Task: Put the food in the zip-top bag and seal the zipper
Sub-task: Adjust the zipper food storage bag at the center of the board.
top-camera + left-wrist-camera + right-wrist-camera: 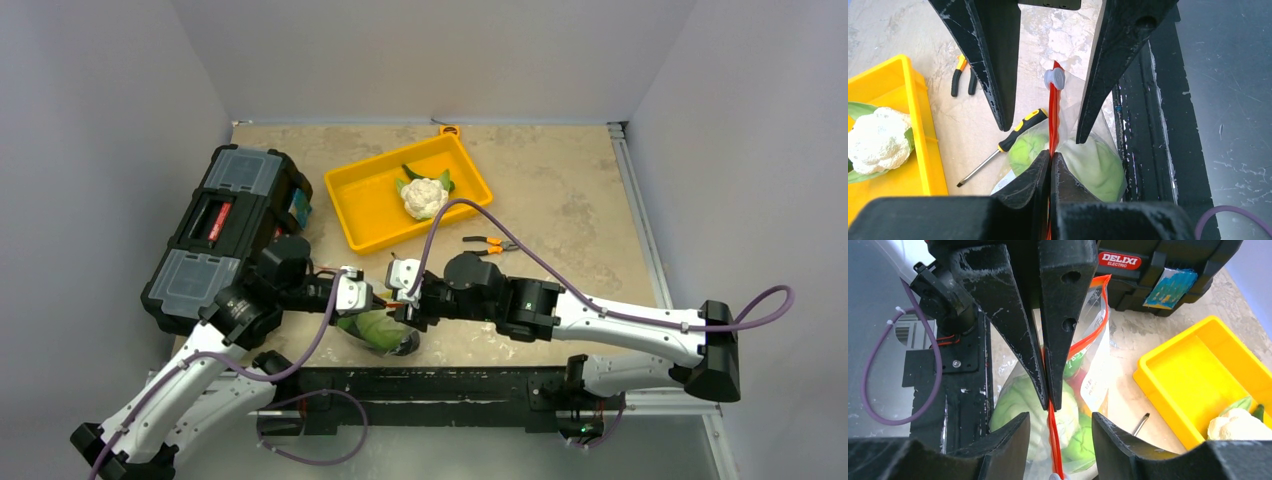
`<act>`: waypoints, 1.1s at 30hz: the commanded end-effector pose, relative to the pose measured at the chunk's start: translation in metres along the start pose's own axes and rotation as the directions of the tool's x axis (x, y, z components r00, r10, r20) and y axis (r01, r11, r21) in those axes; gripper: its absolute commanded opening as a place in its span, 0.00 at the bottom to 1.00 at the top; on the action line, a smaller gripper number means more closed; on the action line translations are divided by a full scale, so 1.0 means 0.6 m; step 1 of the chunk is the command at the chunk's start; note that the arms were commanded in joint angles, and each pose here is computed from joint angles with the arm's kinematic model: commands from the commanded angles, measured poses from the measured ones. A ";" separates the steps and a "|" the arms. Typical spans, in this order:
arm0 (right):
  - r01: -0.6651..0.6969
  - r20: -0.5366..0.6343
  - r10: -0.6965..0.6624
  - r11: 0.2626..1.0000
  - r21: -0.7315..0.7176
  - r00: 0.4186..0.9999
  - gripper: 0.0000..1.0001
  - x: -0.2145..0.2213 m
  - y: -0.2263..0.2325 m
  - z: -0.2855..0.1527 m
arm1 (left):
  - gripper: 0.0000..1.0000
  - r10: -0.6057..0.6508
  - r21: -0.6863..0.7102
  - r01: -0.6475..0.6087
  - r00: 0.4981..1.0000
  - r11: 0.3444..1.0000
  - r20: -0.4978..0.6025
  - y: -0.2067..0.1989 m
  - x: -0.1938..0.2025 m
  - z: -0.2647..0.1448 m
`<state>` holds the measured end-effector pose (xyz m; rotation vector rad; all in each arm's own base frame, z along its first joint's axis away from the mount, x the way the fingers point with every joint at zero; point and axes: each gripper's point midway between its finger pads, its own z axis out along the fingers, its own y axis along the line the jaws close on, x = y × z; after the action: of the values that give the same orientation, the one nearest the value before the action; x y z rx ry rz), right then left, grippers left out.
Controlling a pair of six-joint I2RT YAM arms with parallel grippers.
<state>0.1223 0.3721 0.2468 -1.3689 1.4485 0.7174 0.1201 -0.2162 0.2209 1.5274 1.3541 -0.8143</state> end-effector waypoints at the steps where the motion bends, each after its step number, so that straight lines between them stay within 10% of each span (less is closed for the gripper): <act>1: -0.009 0.021 0.008 1.000 0.013 1.000 0.48 -0.004 -0.002 -0.001 | 0.00 0.047 -0.008 -0.047 0.999 0.999 0.020 0.001 -0.010 -0.004; 6: -0.023 0.017 0.023 1.000 0.000 1.000 0.38 0.005 0.004 0.000 | 0.00 0.059 -0.017 -0.059 0.998 0.998 0.026 0.000 -0.013 -0.007; 12: -0.021 0.022 0.022 1.000 -0.016 1.000 0.00 -0.004 0.007 0.004 | 0.00 0.046 -0.013 -0.046 0.999 0.999 0.019 0.001 -0.010 -0.005; 17: -0.003 0.046 0.005 0.999 -0.044 0.999 0.00 -0.026 0.011 0.000 | 0.38 -0.001 0.004 0.001 1.000 1.000 0.018 0.002 -0.007 0.004; 22: 0.005 0.058 -0.002 0.999 -0.046 0.998 0.00 -0.037 0.009 -0.001 | 0.42 -0.018 0.025 0.017 1.000 1.000 0.024 0.004 -0.014 0.010; 30: -0.026 0.027 0.027 0.999 -0.024 0.999 0.01 -0.030 0.004 0.002 | 0.00 -0.004 -0.048 0.004 1.000 0.999 -0.003 0.023 -0.009 0.003; 33: -0.059 0.029 0.059 0.998 0.015 0.998 0.33 -0.022 -0.004 -0.014 | 0.00 0.014 -0.068 -0.014 1.000 0.998 0.002 0.024 -0.009 -0.001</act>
<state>0.1169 0.3751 0.2329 -1.4097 1.4870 0.7386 0.1269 -0.2167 0.2109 1.5086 1.4352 -0.8138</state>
